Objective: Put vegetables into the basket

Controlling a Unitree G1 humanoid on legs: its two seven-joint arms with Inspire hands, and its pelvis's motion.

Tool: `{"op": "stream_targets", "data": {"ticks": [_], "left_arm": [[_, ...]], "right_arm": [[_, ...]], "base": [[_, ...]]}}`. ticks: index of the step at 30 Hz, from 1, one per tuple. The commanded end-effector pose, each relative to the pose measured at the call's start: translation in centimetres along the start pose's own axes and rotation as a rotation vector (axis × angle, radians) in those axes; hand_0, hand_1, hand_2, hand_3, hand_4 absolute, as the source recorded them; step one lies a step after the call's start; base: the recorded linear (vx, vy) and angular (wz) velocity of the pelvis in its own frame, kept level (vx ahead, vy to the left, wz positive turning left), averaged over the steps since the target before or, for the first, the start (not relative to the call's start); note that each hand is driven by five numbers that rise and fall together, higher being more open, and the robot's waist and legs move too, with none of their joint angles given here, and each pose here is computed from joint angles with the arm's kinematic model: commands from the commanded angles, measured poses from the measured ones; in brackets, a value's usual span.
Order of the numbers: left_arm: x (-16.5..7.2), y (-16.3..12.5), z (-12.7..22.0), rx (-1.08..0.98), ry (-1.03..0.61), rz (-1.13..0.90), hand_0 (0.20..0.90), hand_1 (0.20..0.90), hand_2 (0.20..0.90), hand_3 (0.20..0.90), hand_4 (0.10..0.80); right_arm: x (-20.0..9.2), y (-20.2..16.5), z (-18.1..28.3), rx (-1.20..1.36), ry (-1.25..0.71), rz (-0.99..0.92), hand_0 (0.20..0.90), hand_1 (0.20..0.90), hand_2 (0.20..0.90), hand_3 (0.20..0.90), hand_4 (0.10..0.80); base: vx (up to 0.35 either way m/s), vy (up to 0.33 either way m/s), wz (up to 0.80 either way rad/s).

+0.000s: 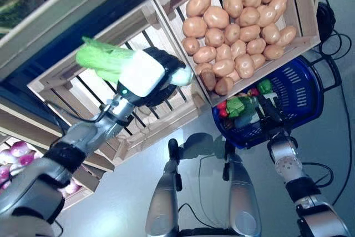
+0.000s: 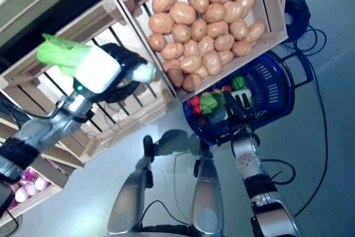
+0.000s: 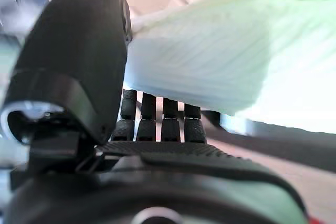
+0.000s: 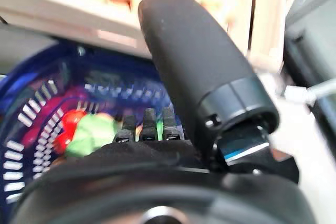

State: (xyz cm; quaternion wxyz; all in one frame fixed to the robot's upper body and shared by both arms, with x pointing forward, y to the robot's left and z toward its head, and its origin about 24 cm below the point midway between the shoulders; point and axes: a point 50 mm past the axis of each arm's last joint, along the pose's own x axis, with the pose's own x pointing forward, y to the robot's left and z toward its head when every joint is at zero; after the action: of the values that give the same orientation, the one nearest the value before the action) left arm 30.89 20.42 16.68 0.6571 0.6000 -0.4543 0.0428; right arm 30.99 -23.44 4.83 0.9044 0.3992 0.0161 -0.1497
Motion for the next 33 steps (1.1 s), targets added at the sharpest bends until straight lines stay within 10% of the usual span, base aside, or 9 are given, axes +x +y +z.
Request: {"op": "stream_targets", "data": {"ticks": [1,16,33], "left_arm": [[-0.1,3.2,0.6,-0.270,0.122,0.286,0.300,0.300,0.300,0.300,0.400],[-3.5,3.5,3.9,-1.309,0.340,0.385,0.300,0.300,0.300,0.300,0.400],[-1.7,0.0,8.2,-1.814,0.214,0.074,0.300,0.300,0.300,0.300,0.400]], "right_arm": [[-2.2,1.2,1.9,-0.128,-0.188,0.204,0.900,0.900,0.900,0.900,0.800],[-7.6,5.6,2.2,-0.454,-0.275,0.762,0.900,0.900,0.900,0.900,0.800],[-10.7,8.1,-6.5,-0.078,0.416,1.160,0.900,0.900,0.900,0.900,0.800]], "base": [[0.139,-0.015,-0.02],[0.116,-0.004,0.11],[0.063,-0.007,0.04]]}}
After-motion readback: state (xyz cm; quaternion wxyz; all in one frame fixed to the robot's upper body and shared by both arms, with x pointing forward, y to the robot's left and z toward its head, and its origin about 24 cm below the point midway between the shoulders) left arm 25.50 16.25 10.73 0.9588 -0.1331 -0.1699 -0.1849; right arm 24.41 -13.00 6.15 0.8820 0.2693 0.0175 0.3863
